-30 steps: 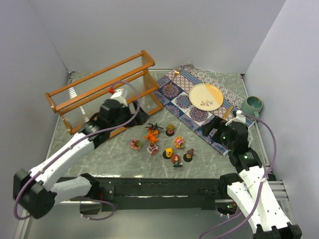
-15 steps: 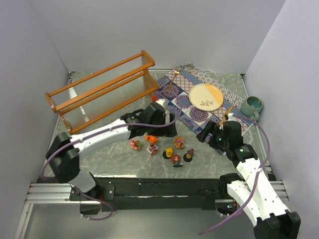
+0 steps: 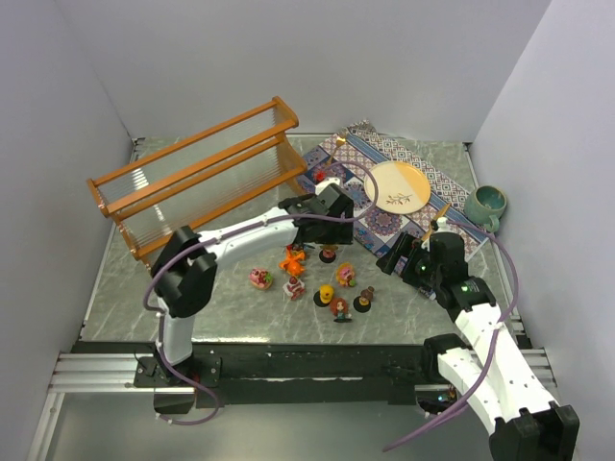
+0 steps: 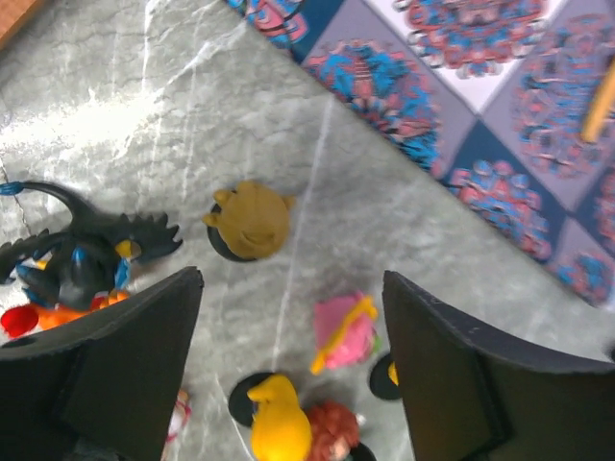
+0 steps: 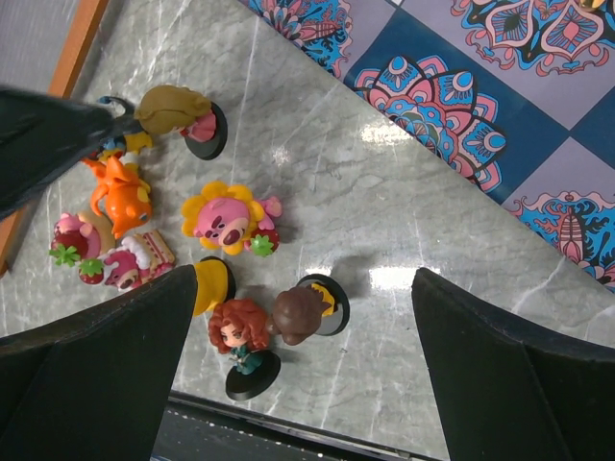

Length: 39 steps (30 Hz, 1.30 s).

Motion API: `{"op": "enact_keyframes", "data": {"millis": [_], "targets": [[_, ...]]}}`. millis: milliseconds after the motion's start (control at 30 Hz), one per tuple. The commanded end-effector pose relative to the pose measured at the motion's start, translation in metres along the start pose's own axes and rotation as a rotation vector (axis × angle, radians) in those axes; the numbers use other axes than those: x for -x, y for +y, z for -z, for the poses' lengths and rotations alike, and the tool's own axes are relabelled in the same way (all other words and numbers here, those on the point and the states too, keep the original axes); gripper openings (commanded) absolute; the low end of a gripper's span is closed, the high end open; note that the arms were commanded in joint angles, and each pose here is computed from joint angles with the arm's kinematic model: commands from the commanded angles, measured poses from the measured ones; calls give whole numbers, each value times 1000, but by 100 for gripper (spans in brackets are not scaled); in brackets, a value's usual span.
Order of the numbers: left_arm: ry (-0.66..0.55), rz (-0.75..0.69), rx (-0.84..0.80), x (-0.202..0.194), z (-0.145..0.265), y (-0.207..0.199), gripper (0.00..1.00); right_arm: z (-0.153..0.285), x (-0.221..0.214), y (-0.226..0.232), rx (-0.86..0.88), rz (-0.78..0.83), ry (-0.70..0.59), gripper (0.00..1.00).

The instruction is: Place and organize the plastic toys onto the shelf

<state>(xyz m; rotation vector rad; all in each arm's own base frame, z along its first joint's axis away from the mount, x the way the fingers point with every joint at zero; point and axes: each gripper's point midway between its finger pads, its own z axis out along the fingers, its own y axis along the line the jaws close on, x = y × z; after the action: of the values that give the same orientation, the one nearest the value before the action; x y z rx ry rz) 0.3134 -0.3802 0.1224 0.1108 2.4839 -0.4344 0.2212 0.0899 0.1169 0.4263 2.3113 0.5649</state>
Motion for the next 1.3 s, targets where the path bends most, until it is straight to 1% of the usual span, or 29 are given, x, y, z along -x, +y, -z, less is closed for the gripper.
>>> {"op": "enact_keyframes", "data": {"millis": [0,200,233,267,400,433,467,533,700,833,967,1033,1067,1100,1267], "targets": [[-16,-26,56,2,-11,7,77,-3,6,-1,4,25,-29,100],[-64,-23,74,2,-26,12,77,-5,5,-3,-3,39,-28,100],[-95,-19,65,7,-27,10,77,-5,4,-4,-3,44,-28,100],[-99,-27,73,2,-28,13,76,-6,5,-4,-4,45,-30,100],[-182,-26,92,5,-30,19,76,-7,3,-4,6,51,-30,100],[-193,-29,94,3,-30,19,76,-7,2,-4,6,50,-30,100],[-210,-27,88,1,-32,20,72,-8,2,-4,7,50,-30,100],[-239,-30,96,3,-32,21,69,-8,1,-4,12,52,-30,100],[-302,-42,73,6,-30,12,69,-7,2,-4,16,64,-33,100],[-305,-58,79,2,-34,11,68,-8,2,-3,22,66,-33,100],[-309,-66,81,-1,-39,12,62,-8,1,-3,24,66,-33,100],[-309,-70,84,-1,-39,13,62,-8,1,-3,26,66,-33,100],[-307,-73,88,-3,-40,14,59,-9,1,-3,27,67,-35,100],[-308,-74,90,-2,-40,14,58,-9,1,-3,27,67,-35,100],[-302,-72,101,-5,-40,16,60,-9,1,-3,31,69,-38,100]]}}
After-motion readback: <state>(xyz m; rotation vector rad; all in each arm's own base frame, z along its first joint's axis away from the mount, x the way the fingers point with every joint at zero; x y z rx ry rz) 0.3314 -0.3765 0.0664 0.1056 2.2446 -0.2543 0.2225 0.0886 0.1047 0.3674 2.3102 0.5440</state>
